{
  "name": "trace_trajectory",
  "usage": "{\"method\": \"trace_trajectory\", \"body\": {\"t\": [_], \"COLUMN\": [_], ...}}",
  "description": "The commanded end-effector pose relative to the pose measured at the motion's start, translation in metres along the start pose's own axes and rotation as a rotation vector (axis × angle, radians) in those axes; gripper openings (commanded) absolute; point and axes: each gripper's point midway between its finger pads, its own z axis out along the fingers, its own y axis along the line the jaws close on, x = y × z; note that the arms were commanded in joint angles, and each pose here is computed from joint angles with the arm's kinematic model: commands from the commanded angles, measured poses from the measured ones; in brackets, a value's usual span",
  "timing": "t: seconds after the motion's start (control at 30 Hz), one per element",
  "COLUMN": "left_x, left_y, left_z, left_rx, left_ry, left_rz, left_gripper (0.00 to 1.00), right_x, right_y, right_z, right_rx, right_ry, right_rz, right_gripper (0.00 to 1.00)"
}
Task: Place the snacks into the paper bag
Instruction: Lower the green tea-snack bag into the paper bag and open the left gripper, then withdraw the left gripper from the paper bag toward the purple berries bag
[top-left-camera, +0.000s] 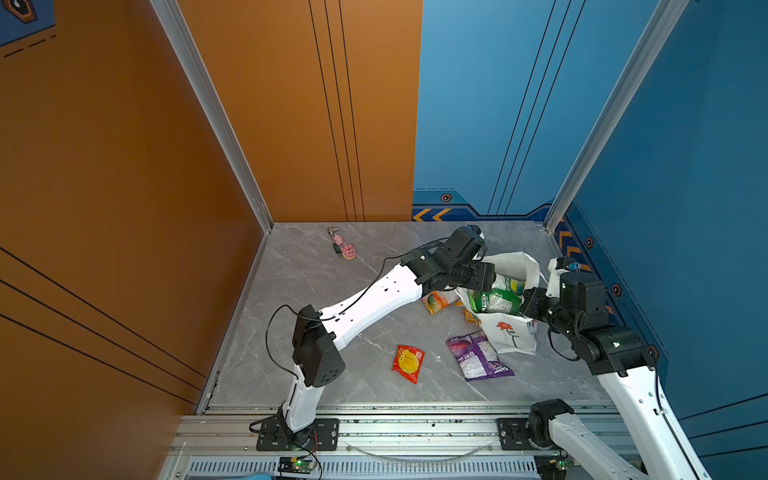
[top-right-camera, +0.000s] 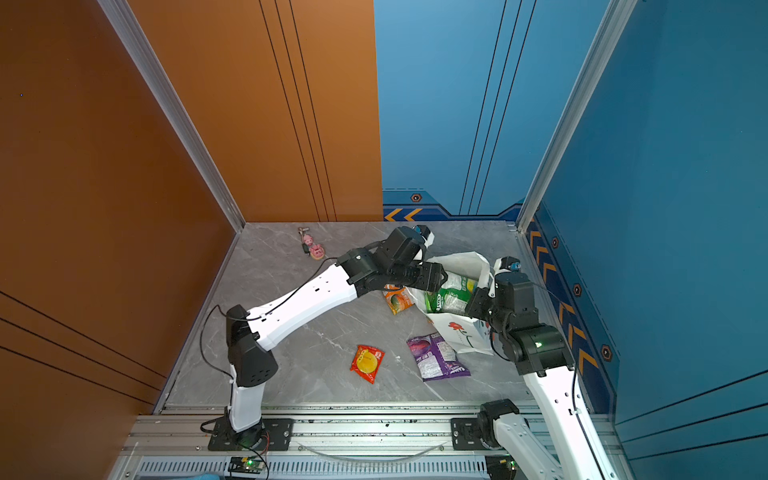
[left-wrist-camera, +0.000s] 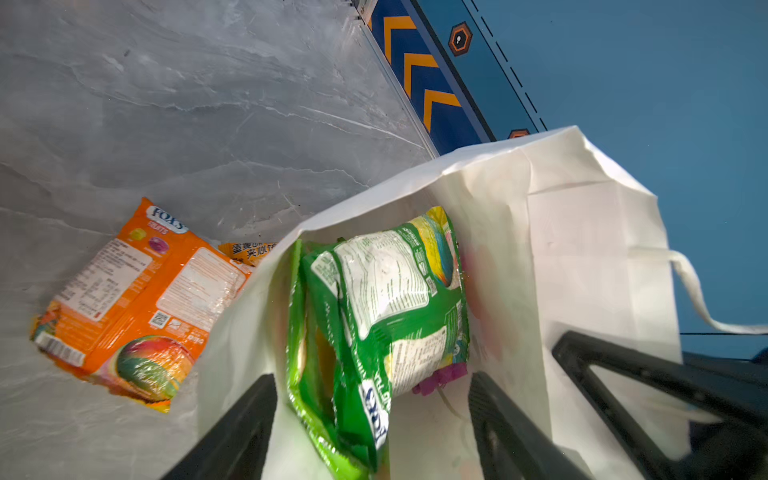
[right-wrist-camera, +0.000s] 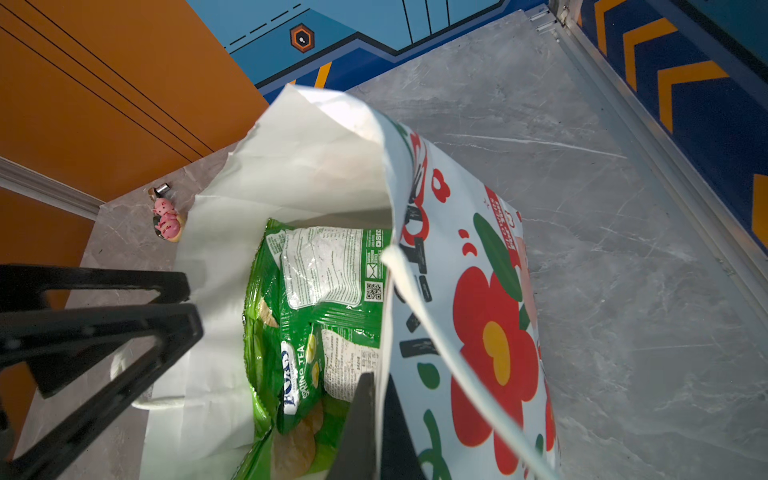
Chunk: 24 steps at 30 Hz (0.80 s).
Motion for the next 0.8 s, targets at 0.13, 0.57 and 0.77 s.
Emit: {"method": "trace_trajectory", "body": {"t": [0.13, 0.57, 0.77], "left_x": [-0.011, 0.003, 0.025], "left_y": [0.011, 0.074, 0.110], "left_z": [-0.053, -0.131, -0.155], "left_rx": [-0.040, -0.167, -0.237], "left_ry": [-0.131, -0.322, -0.353], "left_rz": [0.028, -0.015, -0.066], "left_gripper": [0.82, 0.98, 0.98], "right_x": [-0.038, -0.043, -0.046], "right_y": [-0.001, -0.010, -0.010], "right_z": [-0.017, -0.019, -0.019], "right_rx": [0.015, 0.083, 0.089], "right_ry": [-0.157, -0.147, -0.145], "right_rz": [0.041, 0.036, 0.037], "right_gripper": [0.00, 0.00, 0.00]}}
